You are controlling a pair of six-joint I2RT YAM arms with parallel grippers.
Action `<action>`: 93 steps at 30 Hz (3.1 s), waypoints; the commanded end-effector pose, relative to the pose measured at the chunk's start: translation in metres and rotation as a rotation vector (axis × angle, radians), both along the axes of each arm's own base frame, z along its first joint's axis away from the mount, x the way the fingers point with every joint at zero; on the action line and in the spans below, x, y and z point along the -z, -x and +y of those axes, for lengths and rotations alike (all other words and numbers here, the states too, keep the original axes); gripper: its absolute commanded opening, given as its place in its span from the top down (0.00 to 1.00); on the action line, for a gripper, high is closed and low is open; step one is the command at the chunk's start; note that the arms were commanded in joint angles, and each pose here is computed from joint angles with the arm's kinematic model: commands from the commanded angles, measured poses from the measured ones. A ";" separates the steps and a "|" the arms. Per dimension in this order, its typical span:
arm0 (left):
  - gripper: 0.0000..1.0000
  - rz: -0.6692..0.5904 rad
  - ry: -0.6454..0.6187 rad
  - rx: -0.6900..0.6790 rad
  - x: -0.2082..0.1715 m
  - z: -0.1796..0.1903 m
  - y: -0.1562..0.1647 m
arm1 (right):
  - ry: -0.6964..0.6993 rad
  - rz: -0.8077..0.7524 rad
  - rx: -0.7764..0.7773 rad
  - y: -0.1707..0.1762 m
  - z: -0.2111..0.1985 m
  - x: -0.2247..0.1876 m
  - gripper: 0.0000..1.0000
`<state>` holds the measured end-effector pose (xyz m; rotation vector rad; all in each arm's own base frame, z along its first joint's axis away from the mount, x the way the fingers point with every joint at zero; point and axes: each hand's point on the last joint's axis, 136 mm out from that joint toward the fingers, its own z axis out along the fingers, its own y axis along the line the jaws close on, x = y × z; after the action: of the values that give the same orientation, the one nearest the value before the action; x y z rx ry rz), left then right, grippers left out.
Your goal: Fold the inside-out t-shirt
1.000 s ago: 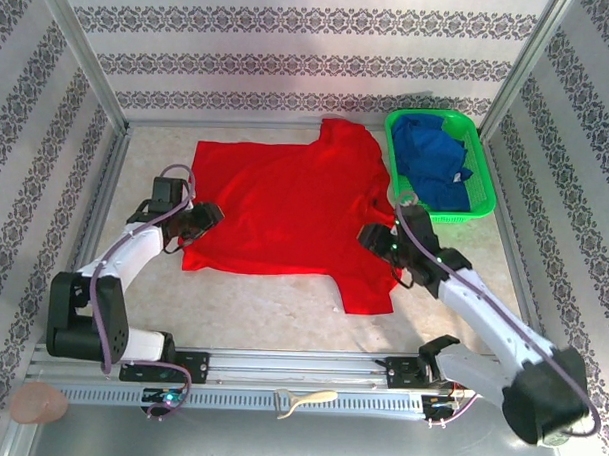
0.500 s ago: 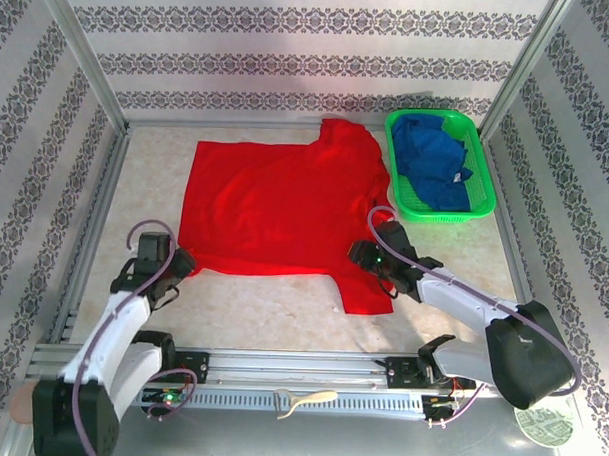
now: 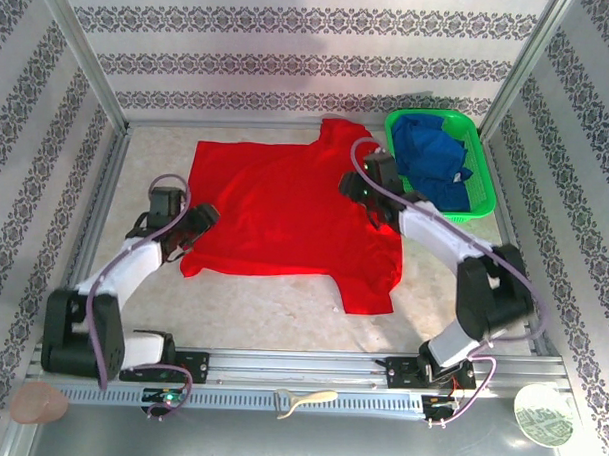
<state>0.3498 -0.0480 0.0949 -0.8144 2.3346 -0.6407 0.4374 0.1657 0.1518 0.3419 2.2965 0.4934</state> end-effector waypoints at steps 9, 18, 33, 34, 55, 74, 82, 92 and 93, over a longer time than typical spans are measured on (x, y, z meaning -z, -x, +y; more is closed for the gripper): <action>0.40 0.133 -0.021 -0.024 0.058 0.000 -0.015 | 0.136 0.099 0.138 -0.070 -0.059 0.031 0.49; 0.39 0.269 -0.074 -0.173 0.090 0.060 0.023 | 0.093 0.043 -0.022 -0.038 -0.027 0.001 0.47; 0.39 0.106 0.054 -0.200 0.029 0.078 0.014 | 0.212 0.179 -0.225 0.010 0.023 0.066 0.42; 0.38 0.097 0.055 -0.196 0.025 0.076 0.015 | 0.217 0.196 -0.236 0.014 0.024 0.073 0.43; 0.36 0.301 0.112 -0.335 0.107 0.072 0.064 | 0.214 0.296 -0.206 0.065 -0.015 0.109 1.00; 0.35 0.264 0.043 -0.369 0.085 0.082 0.075 | 0.082 0.254 0.145 0.107 -0.095 0.089 0.49; 0.35 0.102 0.039 -0.326 0.027 0.078 0.056 | 0.089 0.210 -0.047 0.096 -0.045 0.049 0.50; 0.34 0.128 0.054 -0.300 0.040 0.071 0.059 | 0.123 0.317 -0.039 0.185 -0.035 0.106 0.41; 0.34 0.138 0.058 -0.300 0.045 0.070 0.061 | 0.117 0.321 -0.037 0.190 -0.035 0.110 0.42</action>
<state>0.2982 0.0298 0.0657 -1.2513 2.1931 -0.5438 0.2618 0.1398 0.0514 0.2468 2.6366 0.3661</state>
